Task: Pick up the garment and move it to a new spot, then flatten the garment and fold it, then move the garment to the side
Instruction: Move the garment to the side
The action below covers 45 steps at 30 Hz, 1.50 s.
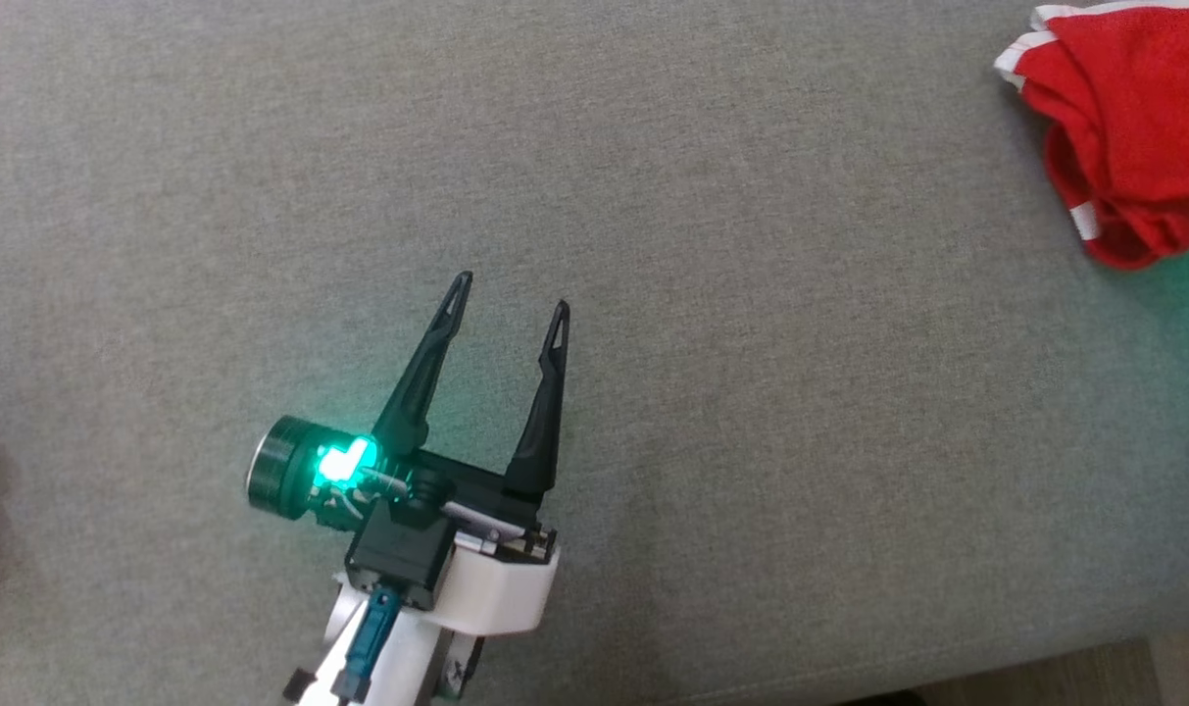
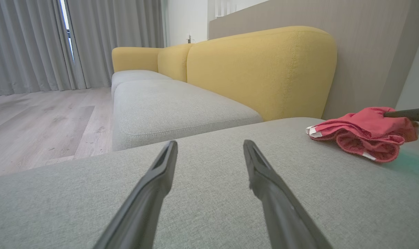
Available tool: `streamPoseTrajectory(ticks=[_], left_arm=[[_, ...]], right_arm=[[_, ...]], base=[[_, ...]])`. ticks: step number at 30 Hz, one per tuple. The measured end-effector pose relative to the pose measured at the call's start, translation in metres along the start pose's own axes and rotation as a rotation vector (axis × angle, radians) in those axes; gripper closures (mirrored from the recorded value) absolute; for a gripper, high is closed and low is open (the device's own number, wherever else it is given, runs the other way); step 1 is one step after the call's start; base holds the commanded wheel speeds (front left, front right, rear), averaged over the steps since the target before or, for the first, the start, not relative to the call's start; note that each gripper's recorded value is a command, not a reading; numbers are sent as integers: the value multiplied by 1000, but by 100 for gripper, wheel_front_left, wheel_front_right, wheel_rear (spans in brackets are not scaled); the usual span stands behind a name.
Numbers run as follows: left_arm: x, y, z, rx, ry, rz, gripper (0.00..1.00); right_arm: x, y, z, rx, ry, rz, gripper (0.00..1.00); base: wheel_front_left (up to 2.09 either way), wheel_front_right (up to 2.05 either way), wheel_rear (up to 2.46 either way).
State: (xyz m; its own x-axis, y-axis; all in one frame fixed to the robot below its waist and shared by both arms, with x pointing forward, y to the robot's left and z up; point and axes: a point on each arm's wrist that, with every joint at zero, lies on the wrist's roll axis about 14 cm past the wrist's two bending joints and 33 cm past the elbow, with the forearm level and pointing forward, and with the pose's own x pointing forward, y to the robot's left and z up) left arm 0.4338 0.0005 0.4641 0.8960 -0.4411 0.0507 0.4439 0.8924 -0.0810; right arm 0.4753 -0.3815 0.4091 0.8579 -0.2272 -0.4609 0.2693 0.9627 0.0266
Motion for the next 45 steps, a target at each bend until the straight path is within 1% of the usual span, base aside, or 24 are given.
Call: streamPoseTrajectory(ticks=[1, 2, 3, 7, 12, 16, 19, 22, 26, 30, 32, 34, 35, 37, 39, 41, 42, 45], left_arm=[[0, 0, 0, 1, 0, -1, 0], [-1, -1, 1, 2, -1, -6, 0], [-2, -1, 2, 5, -1, -6, 0], [-4, -1, 9, 15, -14, -4, 0], [-11, -2, 26, 31, -44, 10, 0], [-28, 0, 29, 26, -31, 51, 0], [-40, 3, 34, 17, -31, 88, 0], [-51, 7, 43, 9, -47, 122, 0], [-69, 5, 52, 1, -61, 147, 0], [-89, 7, 55, -5, -61, 179, 0], [-97, 6, 56, -8, -63, 187, 0], [-104, 8, 57, -8, -65, 202, 0], [-107, 9, 58, -7, -67, 210, 0], [-111, 12, 61, -16, -78, 227, 0], [-115, 15, 63, -15, -82, 242, 0], [-119, 18, 64, -7, -87, 259, 0], [-119, 18, 64, -7, -87, 259, 0], [-123, 22, 70, 9, -104, 280, 0]], right_arm=[[0, -2, 1, 0, -5, -6, 96], [-1, -4, 0, 0, -5, -13, 56], [-2, -5, 0, 1, -7, -19, 0], [-7, -9, 10, -21, -59, -29, 0], [-19, 3, 43, -84, -202, -1, 0], [-34, 34, 73, -96, -334, 67, 0], [-52, 59, 92, -80, -426, 124, 0], [-75, 86, 93, -51, -474, 188, 0], [-111, 119, 93, -17, -520, 278, 0], [-155, 146, 115, -26, -611, 352, 0], [-175, 158, 120, -18, -642, 382, 0], [-186, 167, 110, 5, -637, 405, 0], [-187, 170, 98, 30, -615, 408, 0], [-187, 173, 63, 29, -556, 406, 0], [-186, 175, 24, 59, -481, 403, 0], [-190, 181, -13, 62, -420, 413, 0], [-190, 181, -13, 62, -420, 413, 0], [-195, 190, -47, 44, -364, 440, 0]], base=[[0, 0, 0], [0, 0, 0], [0, 0, 0], [0, 0, 0], [0, 0, 0], [0, 0, 0], [0, 0, 0], [0, 0, 0], [0, 0, 0], [0, 0, 0], [0, 0, 0], [0, 0, 0], [0, 0, 0], [0, 0, 0], [0, 0, 0], [0, 0, 0], [0, 0, 0], [0, 0, 0]])
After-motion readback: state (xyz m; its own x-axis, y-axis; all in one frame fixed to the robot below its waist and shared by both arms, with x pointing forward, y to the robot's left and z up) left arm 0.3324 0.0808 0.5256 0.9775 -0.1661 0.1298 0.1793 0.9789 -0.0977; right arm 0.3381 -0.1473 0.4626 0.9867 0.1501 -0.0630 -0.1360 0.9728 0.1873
